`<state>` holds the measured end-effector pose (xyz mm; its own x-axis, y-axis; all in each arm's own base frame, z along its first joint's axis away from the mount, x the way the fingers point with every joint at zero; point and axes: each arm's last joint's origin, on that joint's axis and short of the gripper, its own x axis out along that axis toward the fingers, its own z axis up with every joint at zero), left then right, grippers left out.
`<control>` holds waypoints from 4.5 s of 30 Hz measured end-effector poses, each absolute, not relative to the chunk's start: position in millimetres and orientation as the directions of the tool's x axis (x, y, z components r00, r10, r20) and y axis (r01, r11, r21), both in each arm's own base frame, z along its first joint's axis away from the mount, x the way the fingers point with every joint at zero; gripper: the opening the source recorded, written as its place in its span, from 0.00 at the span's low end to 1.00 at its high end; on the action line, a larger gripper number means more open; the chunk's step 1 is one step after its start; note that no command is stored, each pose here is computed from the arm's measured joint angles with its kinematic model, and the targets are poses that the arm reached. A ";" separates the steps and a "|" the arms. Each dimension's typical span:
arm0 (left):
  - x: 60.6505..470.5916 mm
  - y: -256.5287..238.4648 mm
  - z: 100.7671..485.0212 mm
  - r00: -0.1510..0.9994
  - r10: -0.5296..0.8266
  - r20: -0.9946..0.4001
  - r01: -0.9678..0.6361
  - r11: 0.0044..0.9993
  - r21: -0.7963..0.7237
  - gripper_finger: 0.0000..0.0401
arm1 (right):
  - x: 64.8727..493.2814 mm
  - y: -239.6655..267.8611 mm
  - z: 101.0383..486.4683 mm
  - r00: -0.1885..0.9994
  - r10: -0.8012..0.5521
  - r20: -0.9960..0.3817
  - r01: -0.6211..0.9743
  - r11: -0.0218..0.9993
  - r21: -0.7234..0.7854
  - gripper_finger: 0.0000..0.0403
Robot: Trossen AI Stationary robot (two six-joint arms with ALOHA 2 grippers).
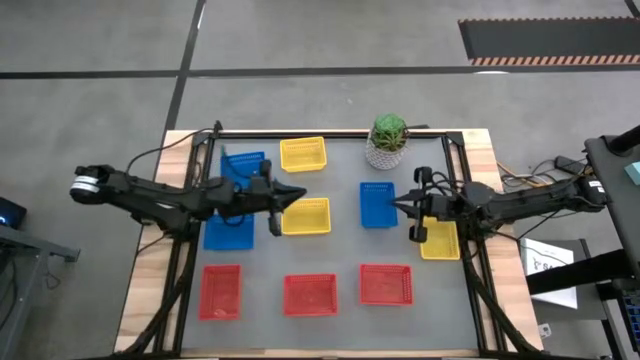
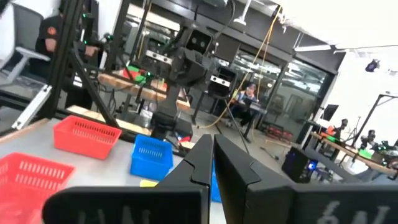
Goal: Stack baskets by color
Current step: Stack the bottom yellow basket on top of the top yellow basket
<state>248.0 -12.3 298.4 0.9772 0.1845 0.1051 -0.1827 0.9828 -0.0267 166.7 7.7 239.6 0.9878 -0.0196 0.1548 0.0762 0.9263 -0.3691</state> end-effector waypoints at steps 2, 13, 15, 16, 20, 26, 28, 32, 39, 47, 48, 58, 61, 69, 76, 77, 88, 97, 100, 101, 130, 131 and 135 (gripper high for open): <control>255.8 -13.1 300.5 0.982 0.181 0.059 -0.180 0.983 -0.030 0.00 | 168.9 6.7 237.6 0.989 -0.026 0.143 0.078 0.925 -0.372 0.02; 293.7 -16.8 313.7 0.953 0.181 -0.244 -0.181 0.983 0.020 0.00 | 177.1 5.7 227.6 0.998 -0.034 0.054 0.048 0.956 -0.290 0.02; 297.0 -18.0 313.9 0.946 0.178 -0.272 -0.174 0.984 0.040 0.00 | 183.3 6.0 229.9 0.999 -0.034 0.014 0.037 0.959 -0.282 0.02; 297.5 -18.9 314.5 0.945 0.176 -0.277 -0.167 0.984 0.057 0.00 | 187.1 6.2 231.7 0.999 -0.034 -0.010 0.030 0.958 -0.284 0.02; 294.8 -24.2 314.8 0.946 0.162 -0.279 -0.132 0.984 0.123 0.00 | 207.7 7.1 234.1 0.989 -0.035 -0.145 -0.009 0.957 -0.292 0.02; 285.5 -30.2 324.9 0.953 0.180 -0.243 -0.111 0.955 0.274 0.00 | 244.8 8.8 238.9 0.962 -0.035 -0.271 -0.048 0.954 -0.296 0.02; 283.3 -30.9 328.8 0.955 0.200 -0.220 -0.120 0.937 0.327 0.00 | 257.1 9.3 241.6 0.949 -0.036 -0.312 -0.061 0.953 -0.295 0.02; 276.8 -31.5 332.8 0.957 0.205 -0.206 -0.108 0.908 0.404 0.00 | 279.4 10.4 247.8 0.905 -0.038 -0.425 -0.096 0.953 -0.289 0.02; 249.6 -27.8 323.5 0.959 0.205 -0.195 -0.099 0.889 0.447 0.00 | 308.9 12.5 259.6 0.806 -0.040 -0.590 -0.134 0.959 -0.248 0.02; 206.4 -21.5 316.4 0.979 0.201 -0.025 -0.175 0.900 0.399 0.00 | 349.8 15.1 267.4 0.755 -0.041 -0.654 -0.149 0.961 -0.232 0.02; 200.8 -20.7 315.1 0.980 0.201 -0.012 -0.180 0.901 0.394 0.00 | 355.0 15.4 267.6 0.748 -0.042 -0.662 -0.151 0.961 -0.231 0.02; 154.2 -13.6 297.1 0.977 0.201 0.068 -0.212 0.916 0.340 0.00 | 400.7 17.7 262.9 0.679 -0.044 -0.733 -0.157 0.966 -0.203 0.02; 145.3 -12.2 294.1 0.975 0.201 0.091 -0.220 0.918 0.331 0.00 | 409.0 18.3 259.8 0.658 -0.038 -0.752 -0.148 0.973 -0.178 0.04; 137.0 -10.9 297.3 0.971 0.201 0.126 -0.232 0.920 0.317 0.00 | 430.5 19.5 247.2 0.575 -0.047 -0.817 -0.082 0.990 -0.115 0.27; 140.6 -11.5 294.9 0.974 0.201 0.107 -0.226 0.916 0.331 0.00 | 445.1 22.1 224.8 0.462 -0.049 -0.885 -0.102 0.989 -0.108 0.42; 140.7 -11.5 294.8 0.974 0.201 0.107 -0.226 0.916 0.332 0.00 | 447.1 22.2 221.1 0.452 -0.050 -0.890 -0.102 0.989 -0.107 0.43; 139.6 -11.3 295.5 0.973 0.201 0.112 -0.227 0.916 0.331 0.00 | 456.7 20.7 176.0 0.348 -0.053 -0.936 -0.141 0.984 -0.109 0.37; 139.8 -11.4 295.4 0.973 0.201 0.111 -0.227 0.916 0.332 0.00 | 457.7 17.6 173.7 0.346 -0.056 -0.936 -0.172 0.977 -0.122 0.05; 139.8 -11.4 295.4 0.973 0.201 0.112 -0.228 0.911 0.343 0.00 | 457.2 17.4 176.9 0.353 -0.061 -0.934 -0.194 0.971 -0.137 0.03; 140.1 -11.4 295.2 0.973 0.201 0.110 -0.227 0.907 0.355 0.00 | 456.7 16.9 179.3 0.354 -0.065 -0.933 -0.202 0.969 -0.144 0.03; 154.7 -12.1 289.3 0.964 0.254 0.080 -0.265 0.887 0.379 0.00 | 441.1 -113.4 305.5 0.510 -0.201 -0.837 -0.117 0.947 -0.299 0.02; 154.8 -12.1 289.3 0.964 0.254 0.080 -0.265 0.887 0.379 0.00 | 440.7 -122.3 302.2 0.509 -0.203 -0.836 -0.118 0.946 -0.301 0.02; 154.0 -11.9 289.9 0.963 0.255 0.084 -0.268 0.885 0.381 0.00 | 444.4 -154.4 286.8 0.530 -0.209 -0.822 -0.084 0.951 -0.296 0.02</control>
<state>154.0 -11.9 289.9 0.9632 0.2553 0.0842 -0.2678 0.8850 0.3809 444.4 -154.4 286.8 0.5296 -0.2093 -0.8220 -0.0842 0.9513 -0.2964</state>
